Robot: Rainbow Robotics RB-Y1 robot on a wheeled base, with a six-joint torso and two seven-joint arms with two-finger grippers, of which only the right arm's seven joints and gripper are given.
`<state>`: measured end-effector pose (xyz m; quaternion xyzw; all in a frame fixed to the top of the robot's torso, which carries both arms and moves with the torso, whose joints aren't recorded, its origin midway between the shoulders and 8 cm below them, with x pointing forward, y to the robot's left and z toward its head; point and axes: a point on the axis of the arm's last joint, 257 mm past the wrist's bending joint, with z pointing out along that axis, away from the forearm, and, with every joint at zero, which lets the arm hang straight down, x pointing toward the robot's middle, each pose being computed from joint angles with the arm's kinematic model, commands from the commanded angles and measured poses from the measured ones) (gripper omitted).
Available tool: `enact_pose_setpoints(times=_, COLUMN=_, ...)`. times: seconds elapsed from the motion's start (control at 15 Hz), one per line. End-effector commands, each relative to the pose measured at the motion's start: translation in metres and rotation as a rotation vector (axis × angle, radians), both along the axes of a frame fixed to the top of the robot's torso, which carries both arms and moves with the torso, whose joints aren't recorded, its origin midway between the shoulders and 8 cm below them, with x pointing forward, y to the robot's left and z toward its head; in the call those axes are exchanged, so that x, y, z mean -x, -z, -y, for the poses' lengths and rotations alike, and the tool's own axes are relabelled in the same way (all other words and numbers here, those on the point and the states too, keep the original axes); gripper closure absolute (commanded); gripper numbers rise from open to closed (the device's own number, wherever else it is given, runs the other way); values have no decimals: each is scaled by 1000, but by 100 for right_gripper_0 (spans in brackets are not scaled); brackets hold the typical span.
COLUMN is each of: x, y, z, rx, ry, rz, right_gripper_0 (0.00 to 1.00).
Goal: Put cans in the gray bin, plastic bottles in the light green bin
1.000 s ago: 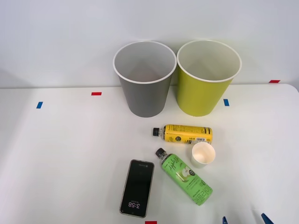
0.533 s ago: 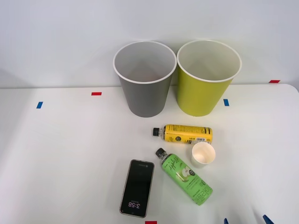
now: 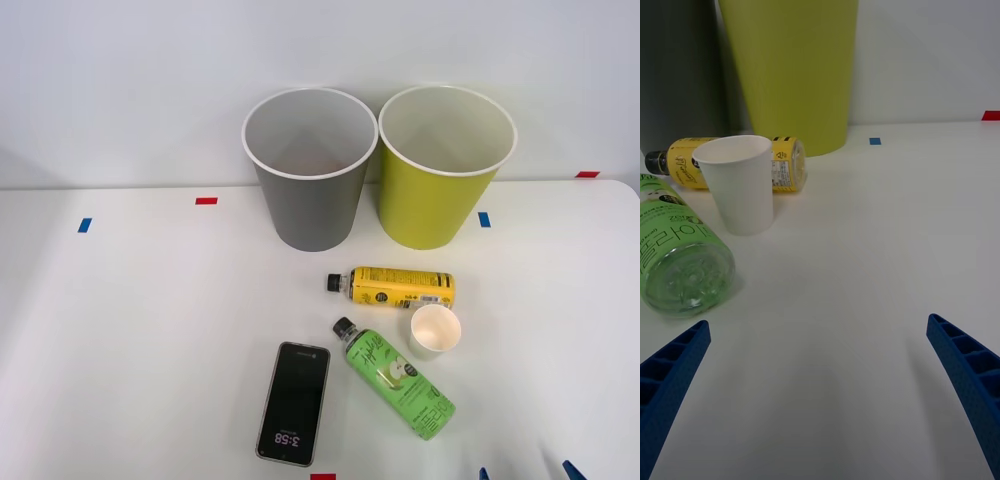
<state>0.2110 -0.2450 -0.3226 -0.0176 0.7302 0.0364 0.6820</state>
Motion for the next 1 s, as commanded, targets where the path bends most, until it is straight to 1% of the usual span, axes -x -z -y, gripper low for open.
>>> enact_pose_setpoints(times=0.07, x=0, y=0, z=0, rx=0, ry=0, rz=0, right_gripper_0=0)
enact_pose_setpoints(times=1.0, x=0, y=0, z=0, rx=0, ry=0, rz=0, right_gripper_0=0)
